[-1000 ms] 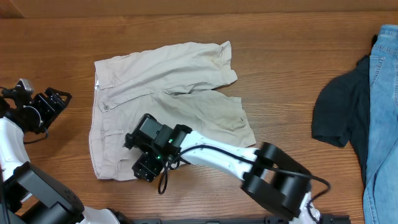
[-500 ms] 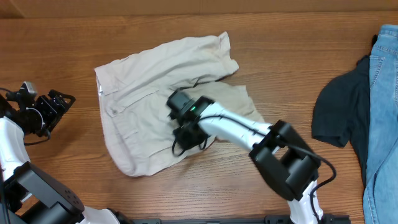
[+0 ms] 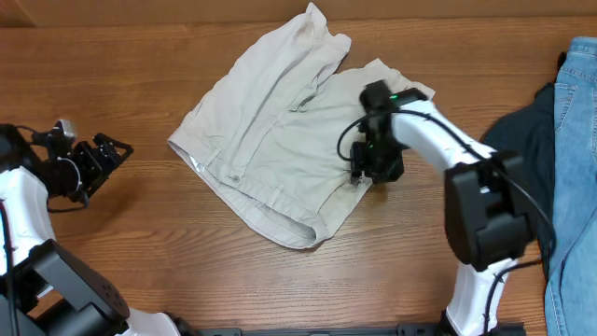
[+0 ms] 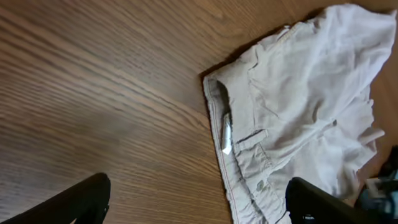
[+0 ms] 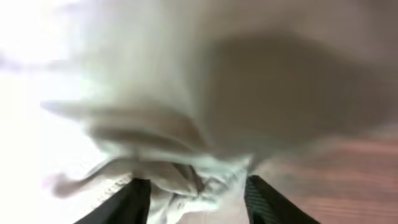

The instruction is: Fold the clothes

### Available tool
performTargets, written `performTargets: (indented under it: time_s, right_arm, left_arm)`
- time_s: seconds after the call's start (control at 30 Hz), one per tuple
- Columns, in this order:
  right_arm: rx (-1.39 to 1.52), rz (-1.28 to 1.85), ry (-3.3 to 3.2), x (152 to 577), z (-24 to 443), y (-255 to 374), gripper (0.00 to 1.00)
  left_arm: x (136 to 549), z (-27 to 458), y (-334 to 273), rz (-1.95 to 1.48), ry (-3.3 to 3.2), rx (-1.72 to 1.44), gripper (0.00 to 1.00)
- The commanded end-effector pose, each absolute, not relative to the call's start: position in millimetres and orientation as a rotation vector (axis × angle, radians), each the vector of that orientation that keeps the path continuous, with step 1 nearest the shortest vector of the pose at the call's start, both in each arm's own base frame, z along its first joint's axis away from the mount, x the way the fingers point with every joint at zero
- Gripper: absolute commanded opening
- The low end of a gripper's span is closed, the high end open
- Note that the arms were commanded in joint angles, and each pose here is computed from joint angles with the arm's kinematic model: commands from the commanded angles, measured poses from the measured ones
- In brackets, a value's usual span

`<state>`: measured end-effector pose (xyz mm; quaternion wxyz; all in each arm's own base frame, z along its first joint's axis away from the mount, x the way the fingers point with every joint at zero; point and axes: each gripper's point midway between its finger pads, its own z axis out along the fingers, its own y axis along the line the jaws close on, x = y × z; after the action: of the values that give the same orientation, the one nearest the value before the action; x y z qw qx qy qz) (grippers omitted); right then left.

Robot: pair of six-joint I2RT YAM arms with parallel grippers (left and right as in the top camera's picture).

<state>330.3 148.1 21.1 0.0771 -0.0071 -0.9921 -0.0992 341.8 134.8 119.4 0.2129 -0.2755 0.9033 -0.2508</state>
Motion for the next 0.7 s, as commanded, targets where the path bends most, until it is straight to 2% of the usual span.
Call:
performTargets:
  time_s: [0.0,0.1,0.23,0.47,0.57,0.67]
  right_arm:
    - [0.053,-0.566,-3.050,328.4,89.1,176.7,0.62]
    - [0.076,-0.546,-3.085,311.1,118.7,179.6,0.64]
    - [0.155,-0.488,-3.031,279.3,124.1,194.4,0.65]
    - [0.304,-0.196,-2.960,207.7,79.4,222.9,0.65]
    - [0.296,-0.079,-2.997,193.9,64.8,226.7,0.69]
    - [0.220,-0.098,-3.042,192.9,52.1,237.1,0.68]
  left_arm:
    - [348.6,124.6,130.9,-0.628,2.536,-0.661,0.94]
    - [351.0,123.5,126.5,-0.609,2.553,-0.623,0.95]
    - [357.1,125.3,126.8,-0.586,2.541,-0.566,0.95]
    - [362.3,127.6,130.6,-0.567,2.519,-0.551,0.95]
    - [364.9,128.8,132.1,-0.560,2.508,-0.543,0.95]
    - [365.7,129.2,132.6,-0.559,2.504,-0.547,0.95]
